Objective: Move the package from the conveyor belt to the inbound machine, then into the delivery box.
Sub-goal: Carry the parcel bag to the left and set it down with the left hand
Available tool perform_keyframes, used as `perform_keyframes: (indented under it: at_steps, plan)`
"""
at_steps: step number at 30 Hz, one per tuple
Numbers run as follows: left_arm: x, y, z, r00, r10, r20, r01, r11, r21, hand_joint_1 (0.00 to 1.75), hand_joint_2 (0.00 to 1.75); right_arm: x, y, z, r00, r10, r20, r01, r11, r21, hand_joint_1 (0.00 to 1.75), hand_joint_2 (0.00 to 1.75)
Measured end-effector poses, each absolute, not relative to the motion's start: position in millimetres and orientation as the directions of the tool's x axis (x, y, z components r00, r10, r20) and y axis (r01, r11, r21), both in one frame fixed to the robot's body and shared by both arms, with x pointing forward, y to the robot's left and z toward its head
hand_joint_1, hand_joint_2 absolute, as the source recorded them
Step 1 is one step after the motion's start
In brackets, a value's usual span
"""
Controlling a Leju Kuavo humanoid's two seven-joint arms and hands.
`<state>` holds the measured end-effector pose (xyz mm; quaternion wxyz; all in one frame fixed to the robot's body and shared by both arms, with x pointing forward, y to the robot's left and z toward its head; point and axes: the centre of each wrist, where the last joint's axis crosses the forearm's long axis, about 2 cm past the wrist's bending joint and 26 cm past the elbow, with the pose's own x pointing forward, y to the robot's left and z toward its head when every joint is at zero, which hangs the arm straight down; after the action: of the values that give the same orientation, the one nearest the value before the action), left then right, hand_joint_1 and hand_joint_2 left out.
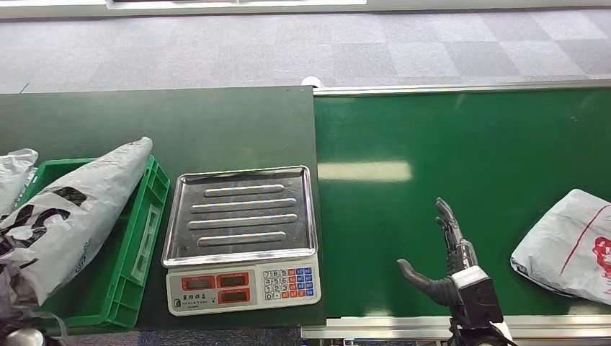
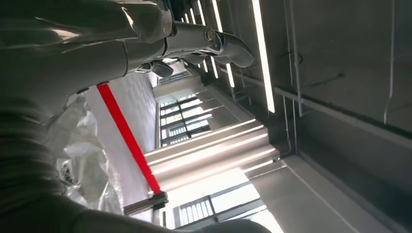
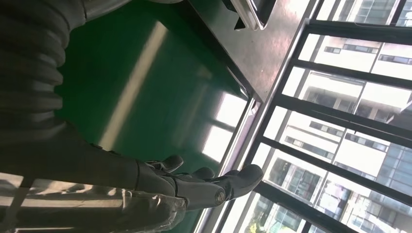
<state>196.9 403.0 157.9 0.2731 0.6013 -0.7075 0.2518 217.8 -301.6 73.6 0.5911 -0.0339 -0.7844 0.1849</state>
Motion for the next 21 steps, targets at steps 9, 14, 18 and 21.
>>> perform_keyframes:
  at_steps: [9,14,18,21]
  plan:
    - [196,403,163,-0.139,-0.718,0.682,-0.988,0.145,-0.049,0.00,1.75,218,-302,74,-0.299,0.271,0.915,-0.165,0.930,-0.329,0.00,1.75]
    - [184,402,194,-0.190,-0.743,0.641,-0.979,0.097,-0.178,0.00,1.75,218,-302,74,-0.299,0.270,0.915,-0.152,0.933,-0.325,0.00,1.75]
    - [186,401,195,-0.199,-0.739,0.643,-0.977,0.095,-0.193,0.00,1.75,217,-302,73,-0.298,0.270,0.916,-0.148,0.934,-0.324,0.00,1.75]
    - [187,399,195,-0.234,-0.718,0.656,-0.968,0.111,-0.224,0.00,1.75,217,-302,73,-0.298,0.271,0.916,-0.148,0.934,-0.324,0.00,1.75]
